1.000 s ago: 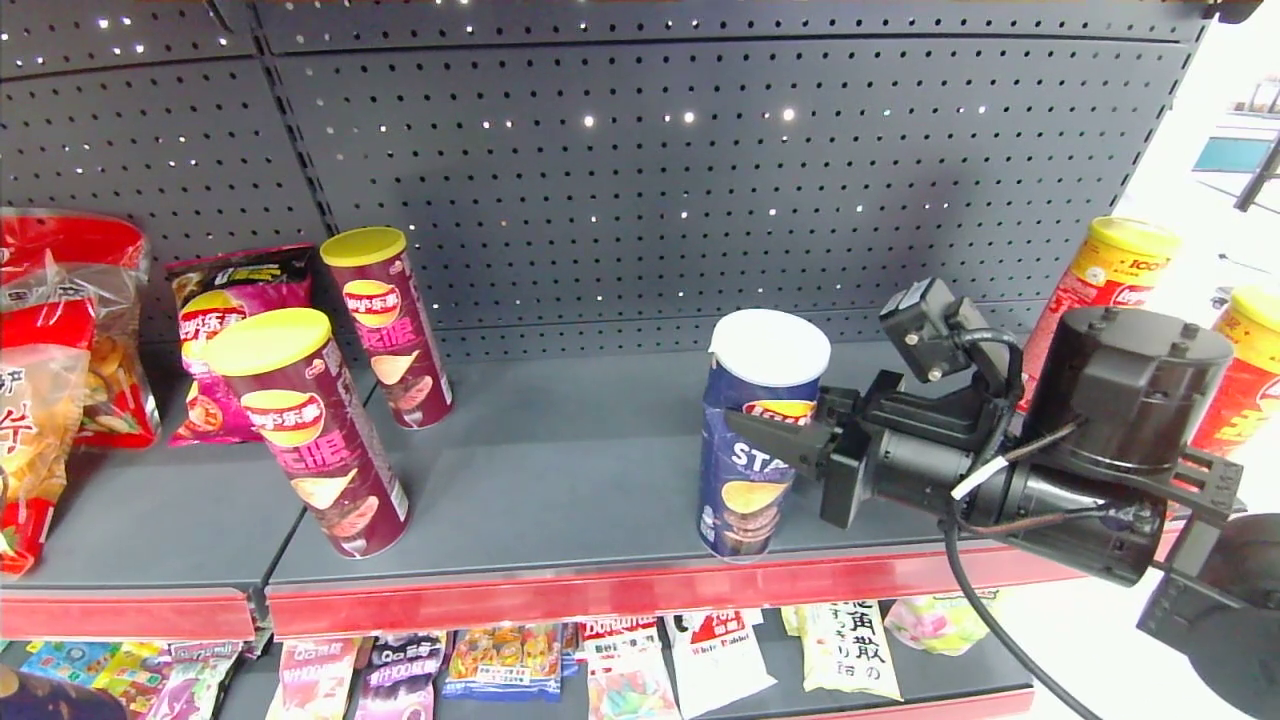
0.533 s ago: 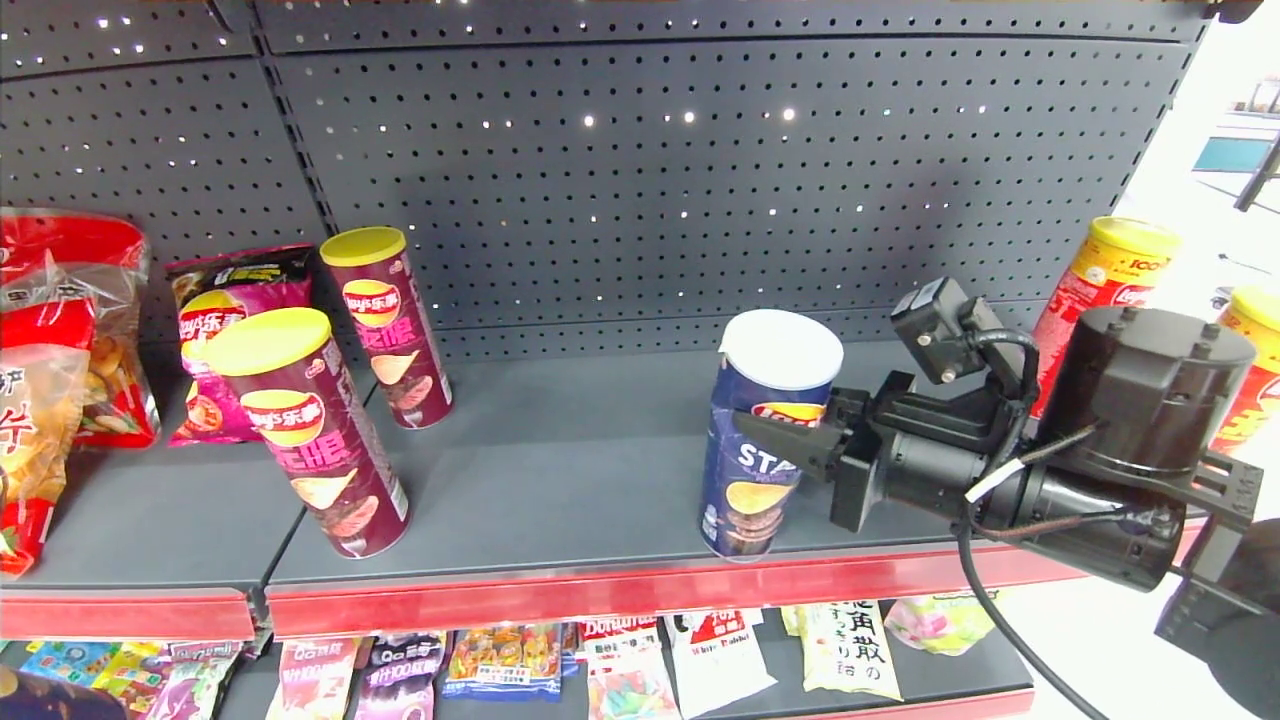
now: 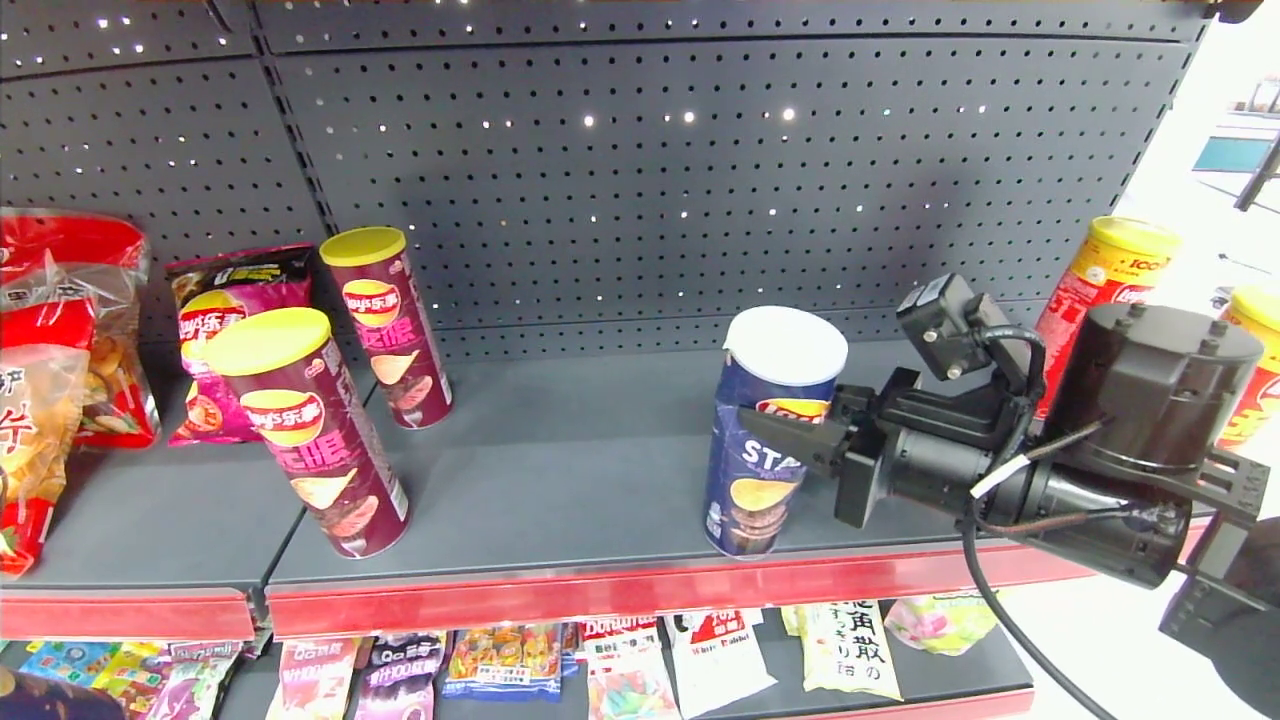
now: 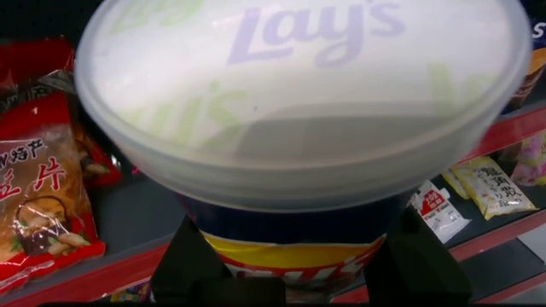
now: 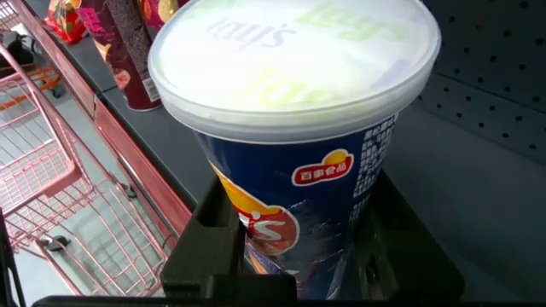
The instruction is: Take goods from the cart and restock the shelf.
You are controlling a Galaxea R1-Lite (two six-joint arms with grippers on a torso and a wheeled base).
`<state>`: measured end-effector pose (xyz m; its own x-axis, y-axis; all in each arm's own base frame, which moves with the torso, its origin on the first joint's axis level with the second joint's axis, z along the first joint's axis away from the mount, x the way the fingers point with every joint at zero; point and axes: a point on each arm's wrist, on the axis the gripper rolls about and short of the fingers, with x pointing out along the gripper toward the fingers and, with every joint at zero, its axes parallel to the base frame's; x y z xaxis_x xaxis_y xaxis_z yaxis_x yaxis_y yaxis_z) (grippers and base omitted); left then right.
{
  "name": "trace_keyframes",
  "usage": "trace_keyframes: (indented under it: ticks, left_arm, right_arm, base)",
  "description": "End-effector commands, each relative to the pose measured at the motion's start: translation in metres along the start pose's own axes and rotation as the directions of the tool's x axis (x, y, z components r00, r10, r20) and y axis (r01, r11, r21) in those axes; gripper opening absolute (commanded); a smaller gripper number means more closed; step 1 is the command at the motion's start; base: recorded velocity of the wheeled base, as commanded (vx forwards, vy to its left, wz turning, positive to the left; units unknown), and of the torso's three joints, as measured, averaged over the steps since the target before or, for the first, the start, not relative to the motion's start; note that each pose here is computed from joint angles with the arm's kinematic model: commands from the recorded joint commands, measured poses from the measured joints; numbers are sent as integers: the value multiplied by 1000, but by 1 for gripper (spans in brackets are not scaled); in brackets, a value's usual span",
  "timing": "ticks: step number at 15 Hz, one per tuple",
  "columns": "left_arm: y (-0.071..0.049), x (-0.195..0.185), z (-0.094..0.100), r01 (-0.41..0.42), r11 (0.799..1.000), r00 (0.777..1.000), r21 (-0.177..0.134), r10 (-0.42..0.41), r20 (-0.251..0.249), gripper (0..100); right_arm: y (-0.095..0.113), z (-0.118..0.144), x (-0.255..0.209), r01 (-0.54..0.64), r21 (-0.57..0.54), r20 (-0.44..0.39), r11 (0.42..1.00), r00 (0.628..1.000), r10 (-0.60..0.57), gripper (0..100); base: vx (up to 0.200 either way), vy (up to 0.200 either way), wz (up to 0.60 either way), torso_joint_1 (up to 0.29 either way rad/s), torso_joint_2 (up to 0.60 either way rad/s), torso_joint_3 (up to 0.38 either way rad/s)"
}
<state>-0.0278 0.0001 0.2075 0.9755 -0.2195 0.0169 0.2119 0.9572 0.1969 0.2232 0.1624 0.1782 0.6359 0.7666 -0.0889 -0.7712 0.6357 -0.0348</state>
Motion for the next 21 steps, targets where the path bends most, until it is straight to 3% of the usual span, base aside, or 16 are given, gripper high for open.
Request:
trace_keyframes:
  ticks: [1, 10, 11, 21]
  left_arm:
    - [0, 0, -1, 0, 1000, 1000, 0, 0, -2, 0]
    - [0, 0, -1, 0, 1000, 1000, 0, 0, 0, 0]
    - [0, 0, -1, 1, 1000, 1000, 0, -1, 0, 0]
    - [-1, -1, -2, 1, 1000, 1000, 22, -1, 0, 0]
  right_arm:
    - [1, -1, -2, 0, -4, -3, 1000, 1000, 0, 0]
    - [1, -10, -2, -3, -10, -35, 1000, 999, 2, 0]
    - [1, -13, -1, -4, -24, -45, 1000, 999, 3, 100]
    - [0, -9, -20, 20, -32, -27, 999, 999, -21, 100]
  base:
    - [0, 0, 0, 0, 0, 0]
    - [0, 0, 0, 0, 0, 0]
    - [0, 0, 0, 0, 0, 0]
    - [0, 0, 0, 0, 0, 0]
